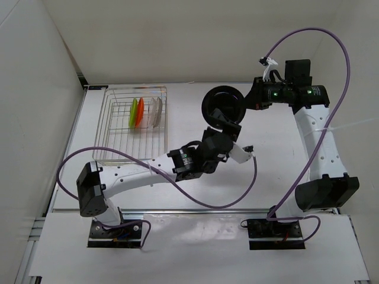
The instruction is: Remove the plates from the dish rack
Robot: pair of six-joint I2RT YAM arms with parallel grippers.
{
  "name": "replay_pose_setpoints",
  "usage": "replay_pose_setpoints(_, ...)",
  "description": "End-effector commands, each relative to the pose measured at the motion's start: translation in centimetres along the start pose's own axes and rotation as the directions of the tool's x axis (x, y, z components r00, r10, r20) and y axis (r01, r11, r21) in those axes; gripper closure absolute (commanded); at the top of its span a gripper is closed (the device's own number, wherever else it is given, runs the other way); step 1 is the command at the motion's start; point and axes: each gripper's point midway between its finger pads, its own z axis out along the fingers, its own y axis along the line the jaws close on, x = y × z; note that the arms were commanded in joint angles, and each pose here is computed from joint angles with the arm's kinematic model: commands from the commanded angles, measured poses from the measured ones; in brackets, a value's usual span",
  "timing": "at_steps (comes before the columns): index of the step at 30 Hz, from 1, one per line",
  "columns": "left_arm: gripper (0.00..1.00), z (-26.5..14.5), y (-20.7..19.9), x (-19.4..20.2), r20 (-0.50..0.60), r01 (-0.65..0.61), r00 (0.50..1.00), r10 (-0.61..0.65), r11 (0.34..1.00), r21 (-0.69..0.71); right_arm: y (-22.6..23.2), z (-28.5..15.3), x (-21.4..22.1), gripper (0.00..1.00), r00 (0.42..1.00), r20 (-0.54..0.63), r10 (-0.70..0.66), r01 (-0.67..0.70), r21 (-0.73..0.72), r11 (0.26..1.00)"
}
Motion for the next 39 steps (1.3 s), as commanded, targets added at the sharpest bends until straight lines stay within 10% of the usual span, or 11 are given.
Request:
replay_pose_setpoints(1, 0.0, -0.5, 0.9, 2.5, -0.039, 0.08, 0.996, -0.077, 0.994, 0.068, -2.8, 0.4, -1.6, 1.0, 0.998, 0.066, -0.014, 0.004, 0.151, 0.988)
replay_pose_setpoints(6, 0.0, -1.5, -2.5, 8.2, -0.142, 0.157, 0.982, -0.121, 0.947, 0.279, -13.4, 1.2, -1.5, 1.0, 0.986, 0.129, 0.103, -0.147, 0.408, 0.901)
replay_pose_setpoints(10, 0.0, -0.6, -0.7, 18.2, -0.35, 0.339, 0.897, -0.269, 0.928, 0.155, -20.3, 3.1, 0.2, 1.0, 0.974, 0.122, 0.191, -0.226, 0.47, 0.853)
replay_pose_setpoints(13, 0.0, 1.1, 1.7, 29.0, -0.586, 0.489, 0.69, -0.425, 0.871, -0.057, -24.2, 4.8, 2.6, 1.0, 0.959, 0.095, 0.269, -0.279, 0.497, 0.821)
replay_pose_setpoints(15, 0.0, -1.0, 4.7, 34.9, -0.617, 0.639, 0.492, -0.615, 0.736, -0.224, -26.3, 5.8, 3.7, 1.0, 0.951, 0.082, 0.297, -0.296, 0.514, 0.805)
replay_pose_setpoints(18, 0.0, -0.6, 3.7, 38.7, -0.593, 0.744, 0.331, -0.734, 0.59, -0.315, -28.5, 7.5, 5.4, 1.0, 0.942, 0.07, 0.33, -0.316, 0.524, 0.791)
replay_pose_setpoints(27, 0.0, -0.7, -2.9, 37.0, -0.514, 0.919, 0.118, -0.849, 0.29, -0.269, -32.5, 10.0, 10.0, 1.0, 0.903, -0.006, 0.43, -0.346, 0.586, 0.733)
replay_pose_setpoints(39, 0.0, -1.6, -7.3, 37.3, -0.497, 0.953, 0.015, -0.868, 0.163, -0.256, -35.1, 10.4, 13.1, 0.68, 0.878, -0.116, 0.463, -0.285, 0.651, 0.703)
